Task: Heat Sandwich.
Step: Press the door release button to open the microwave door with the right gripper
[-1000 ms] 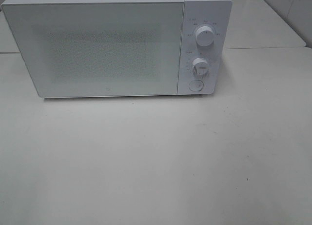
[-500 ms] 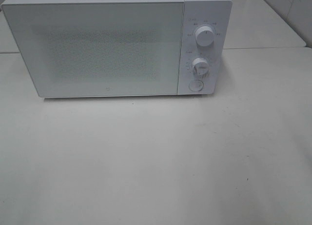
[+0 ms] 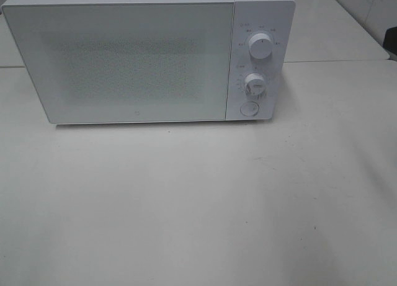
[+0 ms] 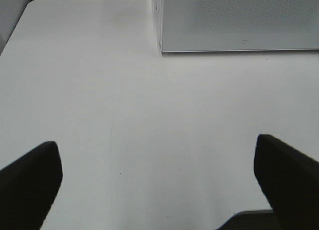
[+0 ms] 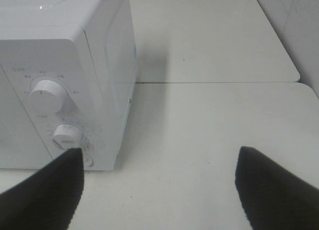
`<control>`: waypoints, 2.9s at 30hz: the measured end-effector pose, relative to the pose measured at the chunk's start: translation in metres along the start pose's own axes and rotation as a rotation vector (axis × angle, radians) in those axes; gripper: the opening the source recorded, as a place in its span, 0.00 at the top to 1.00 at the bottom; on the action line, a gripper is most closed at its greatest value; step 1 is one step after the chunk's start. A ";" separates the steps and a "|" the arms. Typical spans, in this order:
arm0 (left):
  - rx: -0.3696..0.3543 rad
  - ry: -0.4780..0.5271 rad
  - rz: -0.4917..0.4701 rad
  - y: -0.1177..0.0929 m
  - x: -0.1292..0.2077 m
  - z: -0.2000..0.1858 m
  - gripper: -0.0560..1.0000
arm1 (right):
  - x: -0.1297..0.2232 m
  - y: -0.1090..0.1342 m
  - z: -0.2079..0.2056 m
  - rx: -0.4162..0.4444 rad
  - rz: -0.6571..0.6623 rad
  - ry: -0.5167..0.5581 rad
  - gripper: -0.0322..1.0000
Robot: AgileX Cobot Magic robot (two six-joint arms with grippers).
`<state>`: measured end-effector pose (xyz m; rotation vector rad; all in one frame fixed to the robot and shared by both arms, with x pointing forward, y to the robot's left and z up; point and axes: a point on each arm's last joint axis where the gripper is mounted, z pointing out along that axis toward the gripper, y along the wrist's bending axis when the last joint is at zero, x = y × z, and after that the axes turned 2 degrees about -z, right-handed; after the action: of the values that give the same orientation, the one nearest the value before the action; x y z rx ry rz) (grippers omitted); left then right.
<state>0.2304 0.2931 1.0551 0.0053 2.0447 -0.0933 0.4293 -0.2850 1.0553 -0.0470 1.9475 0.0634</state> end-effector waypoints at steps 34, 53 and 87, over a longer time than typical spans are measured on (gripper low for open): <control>0.000 0.000 0.000 0.000 0.000 0.000 0.03 | 0.083 0.056 0.075 0.016 -0.089 -0.098 0.23; 0.000 0.000 0.000 0.000 0.000 0.000 0.03 | 0.113 0.121 0.090 -0.027 -0.080 -0.028 0.23; 0.000 0.000 0.000 0.000 0.000 0.000 0.03 | 0.119 0.129 0.088 -0.008 0.849 0.002 0.29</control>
<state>0.2304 0.2931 1.0551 0.0053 2.0447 -0.0933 0.4589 -0.1504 0.9154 0.7745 1.8426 0.6265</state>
